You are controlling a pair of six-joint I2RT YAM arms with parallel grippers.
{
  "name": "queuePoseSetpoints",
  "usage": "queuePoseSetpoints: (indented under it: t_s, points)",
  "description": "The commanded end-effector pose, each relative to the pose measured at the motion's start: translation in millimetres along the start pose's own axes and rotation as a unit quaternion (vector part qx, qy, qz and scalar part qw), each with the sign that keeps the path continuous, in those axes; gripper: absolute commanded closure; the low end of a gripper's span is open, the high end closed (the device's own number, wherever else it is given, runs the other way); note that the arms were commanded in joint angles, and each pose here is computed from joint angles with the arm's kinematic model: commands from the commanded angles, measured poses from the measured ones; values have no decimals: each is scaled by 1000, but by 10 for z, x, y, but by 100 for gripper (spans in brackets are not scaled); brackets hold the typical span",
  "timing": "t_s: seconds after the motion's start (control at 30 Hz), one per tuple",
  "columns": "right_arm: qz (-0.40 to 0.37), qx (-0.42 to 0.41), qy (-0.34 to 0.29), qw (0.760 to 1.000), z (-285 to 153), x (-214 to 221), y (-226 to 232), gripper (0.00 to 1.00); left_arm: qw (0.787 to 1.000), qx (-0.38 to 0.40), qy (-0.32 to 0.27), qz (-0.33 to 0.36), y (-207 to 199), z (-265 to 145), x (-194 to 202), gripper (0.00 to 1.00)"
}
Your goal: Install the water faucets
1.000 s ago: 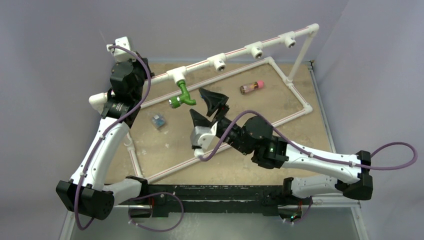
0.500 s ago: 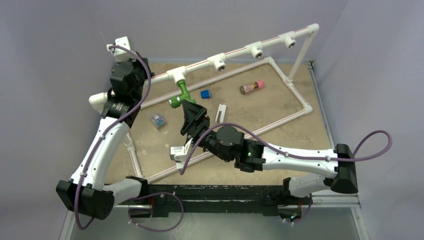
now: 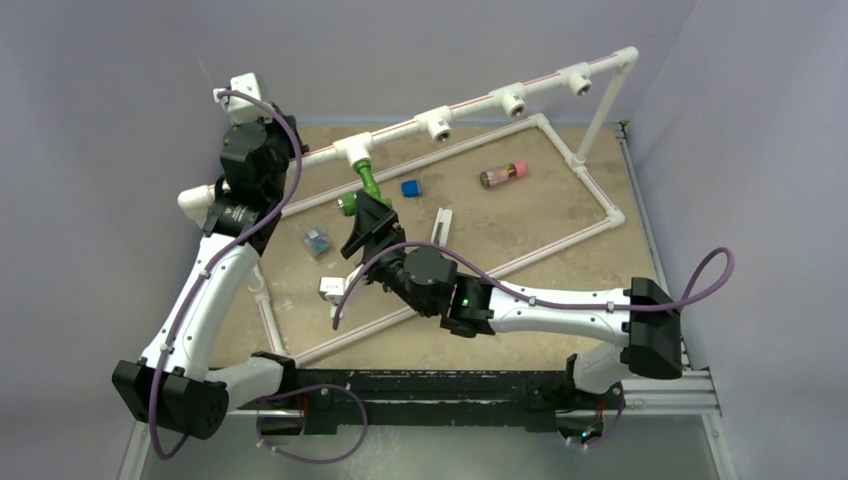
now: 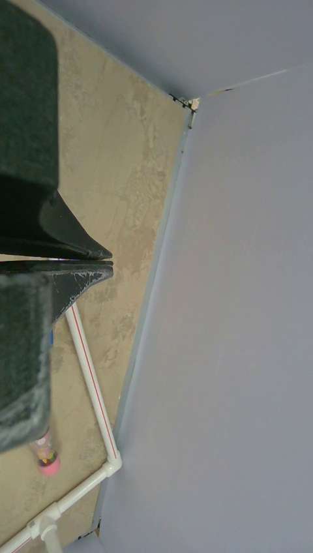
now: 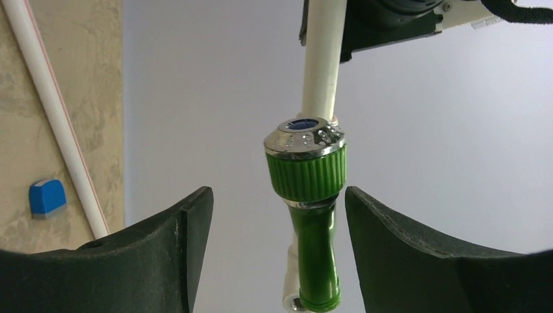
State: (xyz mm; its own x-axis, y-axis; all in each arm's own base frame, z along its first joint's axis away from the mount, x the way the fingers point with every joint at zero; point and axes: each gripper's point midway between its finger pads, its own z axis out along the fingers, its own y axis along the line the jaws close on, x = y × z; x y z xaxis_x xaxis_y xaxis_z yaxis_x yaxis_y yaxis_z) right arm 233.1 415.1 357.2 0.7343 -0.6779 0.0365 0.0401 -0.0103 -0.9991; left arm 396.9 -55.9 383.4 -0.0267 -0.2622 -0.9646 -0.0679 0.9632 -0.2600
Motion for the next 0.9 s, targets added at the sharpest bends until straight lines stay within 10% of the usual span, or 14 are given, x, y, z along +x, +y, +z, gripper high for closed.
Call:
queuePoseSetpoints:
  t_s: [0.0, 0.33, 0.67, 0.87]
  points:
    - [23, 75, 37, 996, 16, 200, -505, 25, 989, 3, 141, 44, 52, -135, 818, 100]
    - [37, 82, 57, 994, 139, 300, -458, 35, 989, 5, 140, 45, 37, -133, 816, 100]
    - [91, 110, 89, 986, 99, 411, -455, 100, 989, 4, 140, 45, 39, -133, 821, 100]
    - [212, 140, 70, 965, 106, 313, -385, 100, 989, 4, 139, 45, 42, -136, 815, 100]
